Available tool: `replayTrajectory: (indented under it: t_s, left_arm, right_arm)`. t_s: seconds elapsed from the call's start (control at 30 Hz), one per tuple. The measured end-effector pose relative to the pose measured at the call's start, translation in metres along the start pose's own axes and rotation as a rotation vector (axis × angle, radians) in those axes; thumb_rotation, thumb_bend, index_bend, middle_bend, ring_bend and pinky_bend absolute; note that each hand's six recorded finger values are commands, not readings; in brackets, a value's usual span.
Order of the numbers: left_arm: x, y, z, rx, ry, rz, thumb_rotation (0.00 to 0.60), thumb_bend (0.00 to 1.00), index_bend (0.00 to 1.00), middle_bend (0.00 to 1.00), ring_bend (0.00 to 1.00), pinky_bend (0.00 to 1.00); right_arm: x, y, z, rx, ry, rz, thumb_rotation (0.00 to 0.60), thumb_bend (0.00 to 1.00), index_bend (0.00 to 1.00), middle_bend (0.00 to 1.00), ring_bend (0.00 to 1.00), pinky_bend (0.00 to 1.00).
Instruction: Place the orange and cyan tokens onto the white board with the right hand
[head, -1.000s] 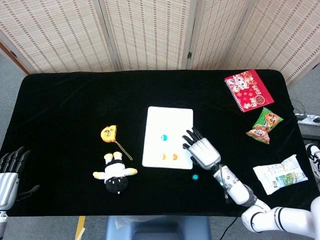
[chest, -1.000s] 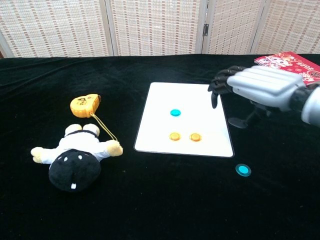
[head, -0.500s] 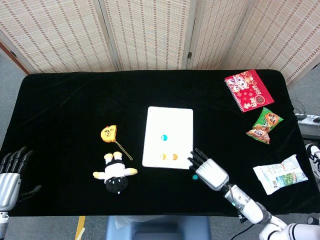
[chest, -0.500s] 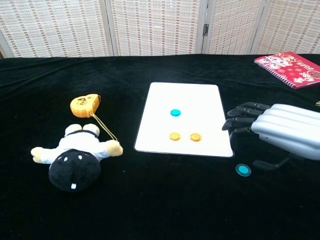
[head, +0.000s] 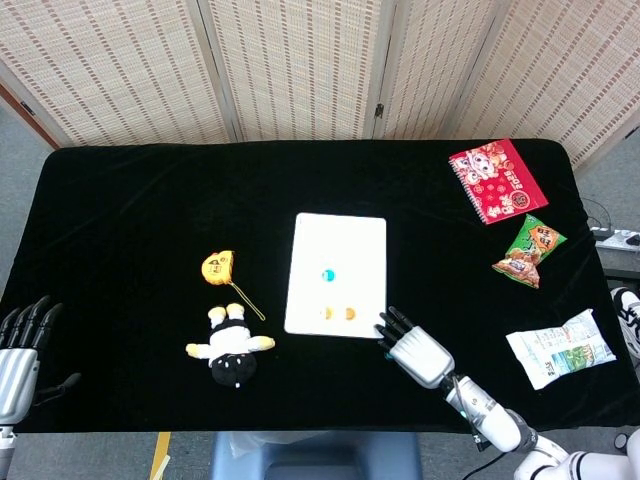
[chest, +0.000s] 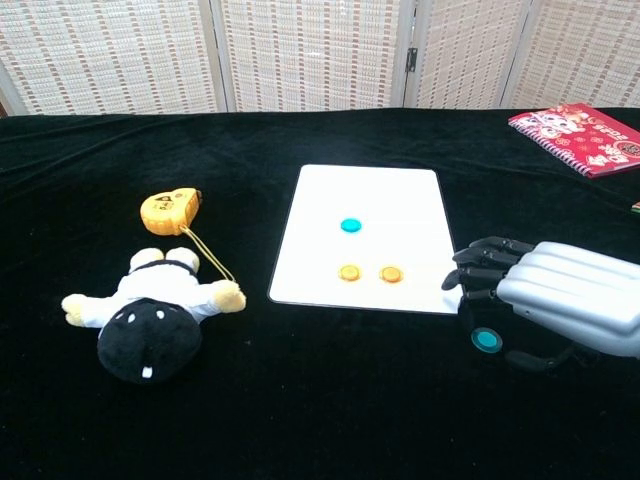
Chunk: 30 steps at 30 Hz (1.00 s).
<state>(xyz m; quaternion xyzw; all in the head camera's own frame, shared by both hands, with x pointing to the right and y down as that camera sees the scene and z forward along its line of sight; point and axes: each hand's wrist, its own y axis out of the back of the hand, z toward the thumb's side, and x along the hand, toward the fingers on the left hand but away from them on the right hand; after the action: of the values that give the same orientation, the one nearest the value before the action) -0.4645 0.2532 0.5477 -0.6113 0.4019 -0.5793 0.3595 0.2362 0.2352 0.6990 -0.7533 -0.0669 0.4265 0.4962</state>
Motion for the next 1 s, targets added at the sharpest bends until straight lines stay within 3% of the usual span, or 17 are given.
replayTrajectory:
  t_s: [0.63,1.0]
  left_arm:
    - [-0.002,-0.0009,-0.0041,-0.002,0.008,0.001,0.6,0.07,0.0,0.0,0.0,0.0]
    - [-0.0018,-0.0024,-0.0049,-0.004,0.009,-0.001,0.6,0.07,0.0,0.0,0.0,0.0]
  right_arm:
    - [-0.0051,-0.0052,0.0013,0.016,-0.003,0.016,0.6,0.3,0.36,0.12,0.02,0.0]
    - [-0.0063,-0.004,0.0001,0.015,-0.016,0.005,0.6,0.3,0.51,0.16,0.04,0.0]
